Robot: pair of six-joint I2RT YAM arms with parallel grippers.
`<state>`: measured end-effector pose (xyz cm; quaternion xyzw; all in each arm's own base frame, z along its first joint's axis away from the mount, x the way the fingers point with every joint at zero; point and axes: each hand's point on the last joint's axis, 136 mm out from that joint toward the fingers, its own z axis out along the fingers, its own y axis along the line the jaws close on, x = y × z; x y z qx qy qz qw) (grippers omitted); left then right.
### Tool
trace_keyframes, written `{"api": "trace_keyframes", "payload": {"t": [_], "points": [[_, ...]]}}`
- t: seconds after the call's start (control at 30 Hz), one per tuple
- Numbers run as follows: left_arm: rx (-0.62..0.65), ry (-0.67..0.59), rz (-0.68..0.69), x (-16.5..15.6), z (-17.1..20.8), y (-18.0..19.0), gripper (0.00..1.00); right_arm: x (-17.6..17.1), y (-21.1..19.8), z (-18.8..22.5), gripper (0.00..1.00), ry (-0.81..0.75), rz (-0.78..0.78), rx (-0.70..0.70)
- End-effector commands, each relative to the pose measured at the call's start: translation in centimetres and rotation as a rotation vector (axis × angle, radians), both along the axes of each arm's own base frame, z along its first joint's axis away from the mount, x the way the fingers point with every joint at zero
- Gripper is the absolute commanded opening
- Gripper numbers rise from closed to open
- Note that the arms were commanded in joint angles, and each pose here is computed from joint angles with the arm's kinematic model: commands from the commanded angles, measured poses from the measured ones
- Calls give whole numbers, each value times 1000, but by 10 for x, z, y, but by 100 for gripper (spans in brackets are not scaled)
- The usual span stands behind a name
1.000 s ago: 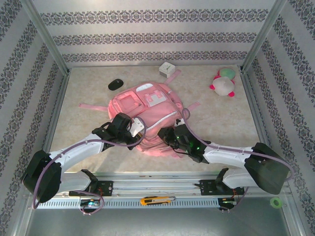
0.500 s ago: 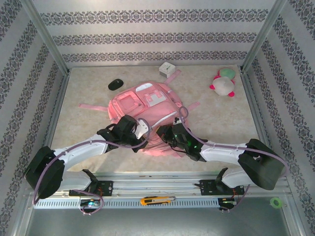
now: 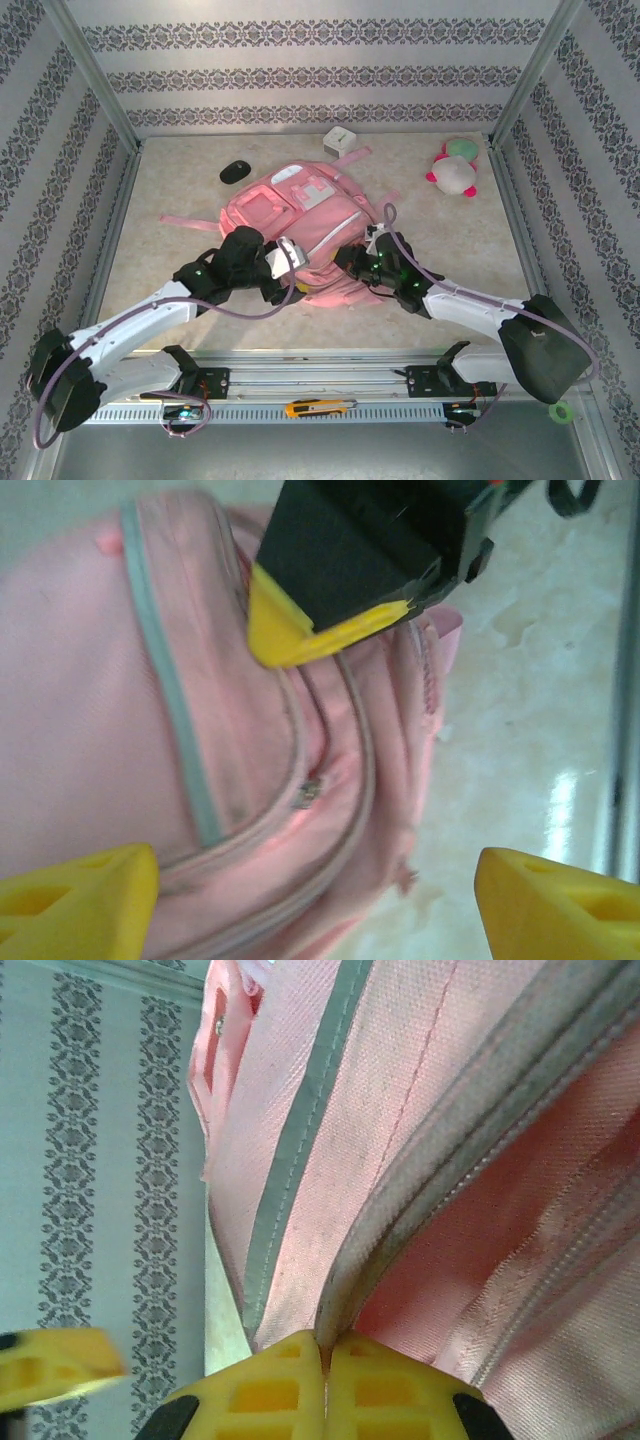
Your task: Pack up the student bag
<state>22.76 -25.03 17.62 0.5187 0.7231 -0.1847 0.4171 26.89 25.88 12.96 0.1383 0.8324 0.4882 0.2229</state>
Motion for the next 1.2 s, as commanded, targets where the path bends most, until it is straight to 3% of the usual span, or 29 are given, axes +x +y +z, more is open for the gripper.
{"api": "trace_keyframes", "payload": {"t": [0.0, 0.2, 0.37, 0.43, 0.57, 0.63, 0.7, 0.77, 0.97, 1.17], "points": [[211, -247, -116, 14, -4, 14, 82, -2, 7, 21, 1, -64, 132, 17], [395, -412, -201, 47, -26, 10, 78, 5, 4, 31, 0, -77, 127, 34], [349, -414, -232, 62, -33, -11, 70, 4, 4, 33, 0, -79, 128, 38], [332, -403, -225, 66, -37, -16, 58, 4, 4, 35, 1, -82, 131, 42], [310, -374, -219, 66, -40, -19, 20, 4, 4, 40, 0, -103, 134, 40], [283, -329, -218, 61, -38, -19, 10, 1, 1, 42, 1, -124, 140, 26], [247, -250, -206, 56, -35, -19, 8, -5, -3, 42, 12, -160, 151, -8], [201, -149, -193, 51, -30, -19, 7, -14, -10, 39, 30, -219, 150, -80], [132, -28, -205, 38, -28, -24, 3, -45, -20, 50, 32, -421, 178, -268], [121, 55, -224, 31, -33, -24, 1, -63, -16, 39, 40, -456, 261, -340]]}}
